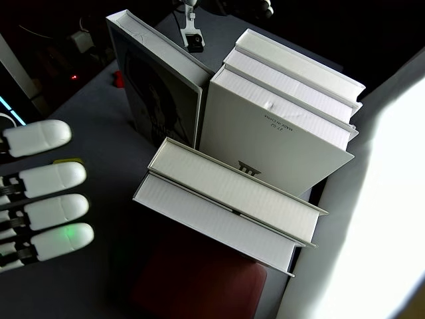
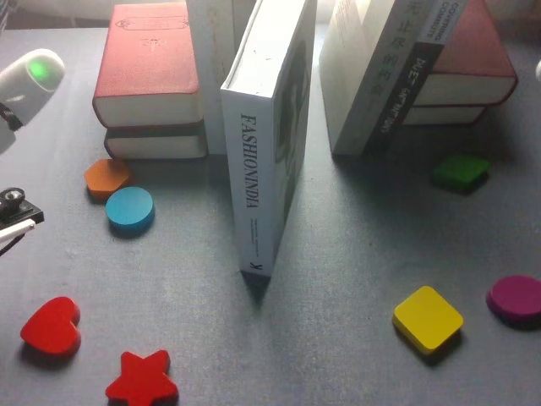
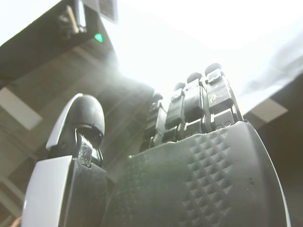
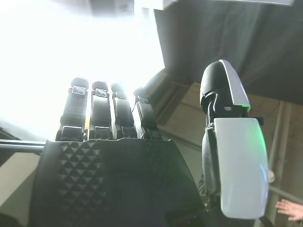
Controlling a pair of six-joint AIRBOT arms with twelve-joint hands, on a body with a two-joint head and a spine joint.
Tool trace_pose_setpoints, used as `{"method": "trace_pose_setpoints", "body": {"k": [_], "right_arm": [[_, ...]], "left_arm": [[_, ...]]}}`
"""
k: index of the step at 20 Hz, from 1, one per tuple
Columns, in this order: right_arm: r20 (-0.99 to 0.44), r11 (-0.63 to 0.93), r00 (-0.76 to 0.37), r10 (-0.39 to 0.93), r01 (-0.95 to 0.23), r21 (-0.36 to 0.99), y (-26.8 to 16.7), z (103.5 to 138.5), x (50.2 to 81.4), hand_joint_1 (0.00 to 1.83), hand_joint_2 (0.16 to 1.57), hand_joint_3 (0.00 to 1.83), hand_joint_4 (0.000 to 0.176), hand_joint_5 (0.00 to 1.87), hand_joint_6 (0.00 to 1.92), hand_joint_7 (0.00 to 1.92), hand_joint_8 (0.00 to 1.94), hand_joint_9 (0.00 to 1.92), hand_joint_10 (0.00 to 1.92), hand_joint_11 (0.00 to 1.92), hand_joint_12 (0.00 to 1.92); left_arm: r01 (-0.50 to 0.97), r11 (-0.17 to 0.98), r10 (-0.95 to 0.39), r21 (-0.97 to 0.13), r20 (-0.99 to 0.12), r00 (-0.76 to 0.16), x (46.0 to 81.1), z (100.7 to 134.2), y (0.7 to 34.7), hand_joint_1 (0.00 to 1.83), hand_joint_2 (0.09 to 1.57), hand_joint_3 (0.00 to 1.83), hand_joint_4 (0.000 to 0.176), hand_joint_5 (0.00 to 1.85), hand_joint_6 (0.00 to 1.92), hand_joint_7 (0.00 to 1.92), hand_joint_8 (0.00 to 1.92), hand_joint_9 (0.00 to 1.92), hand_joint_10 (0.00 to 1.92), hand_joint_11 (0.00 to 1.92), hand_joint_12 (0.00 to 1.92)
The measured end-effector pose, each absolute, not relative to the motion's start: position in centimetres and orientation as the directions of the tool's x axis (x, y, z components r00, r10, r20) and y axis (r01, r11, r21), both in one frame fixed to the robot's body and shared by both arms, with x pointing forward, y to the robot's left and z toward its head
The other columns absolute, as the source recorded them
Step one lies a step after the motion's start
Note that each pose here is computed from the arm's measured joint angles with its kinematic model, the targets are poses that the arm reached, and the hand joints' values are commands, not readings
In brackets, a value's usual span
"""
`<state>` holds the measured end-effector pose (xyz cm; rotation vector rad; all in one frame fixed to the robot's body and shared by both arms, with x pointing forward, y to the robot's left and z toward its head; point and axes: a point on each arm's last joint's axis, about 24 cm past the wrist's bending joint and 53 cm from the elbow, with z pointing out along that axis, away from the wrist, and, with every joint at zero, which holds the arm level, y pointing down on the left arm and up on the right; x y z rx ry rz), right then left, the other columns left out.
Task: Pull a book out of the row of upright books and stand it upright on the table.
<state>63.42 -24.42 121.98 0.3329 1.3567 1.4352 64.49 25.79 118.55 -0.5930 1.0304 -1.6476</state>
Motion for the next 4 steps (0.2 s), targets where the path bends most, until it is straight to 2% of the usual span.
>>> {"method": "trace_pose_setpoints", "body": {"k": [1, 2, 3, 4], "right_arm": [[-0.437, 0.227, -0.375, 0.818, -0.486, 0.844, -24.79, 121.7, 63.01, 0.48, 1.22, 0.01, 0.016, 0.0, 0.0, 0.0, 0.0, 0.0, 0.0, 0.0, 0.0], [-0.428, 0.221, -0.366, 0.826, -0.489, 0.844, -25.19, 121.69, 62.65, 0.39, 1.25, 0.02, 0.012, 0.0, 0.0, 0.0, 0.0, 0.0, 0.0, 0.0, 0.0], [-0.422, 0.217, -0.355, 0.834, -0.493, 0.843, -25.45, 121.77, 62.41, 0.37, 1.25, 0.02, 0.006, 0.0, 0.0, 0.0, 0.0, 0.0, 0.0, 0.0, 0.0], [-0.416, 0.209, -0.347, 0.841, -0.5, 0.84, -25.55, 122.02, 62.22, 0.36, 1.26, 0.02, 0.0, 0.0, 0.0, 0.0, 0.0, 0.0, 0.0, 0.0, 0.0]], "left_arm": [[0.511, -0.081, -0.94, -0.856, -0.106, -0.325, 64.37, 118.53, 25.66, 0.2, 1.39, 0.0, 0.11, 0.0, 0.0, 0.0, 0.0, 0.0, 0.0, 0.01, 0.0], [0.508, -0.081, -0.936, -0.858, -0.109, -0.334, 64.34, 118.44, 25.45, 0.15, 1.38, 0.0, 0.109, 0.0, 0.0, 0.0, 0.0, 0.0, 0.0, 0.0, 0.0], [0.508, -0.083, -0.932, -0.857, -0.113, -0.343, 64.24, 118.44, 25.21, 0.12, 1.37, 0.0, 0.086, 0.0, 0.0, 0.0, 0.0, 0.0, 0.0, 0.0, 0.0], [0.508, -0.087, -0.931, -0.857, -0.112, -0.348, 64.19, 118.46, 25.14, 0.09, 1.36, 0.0, 0.08, 0.0, 0.0, 0.0, 0.0, 0.0, 0.0, 0.0, 0.0]]}}
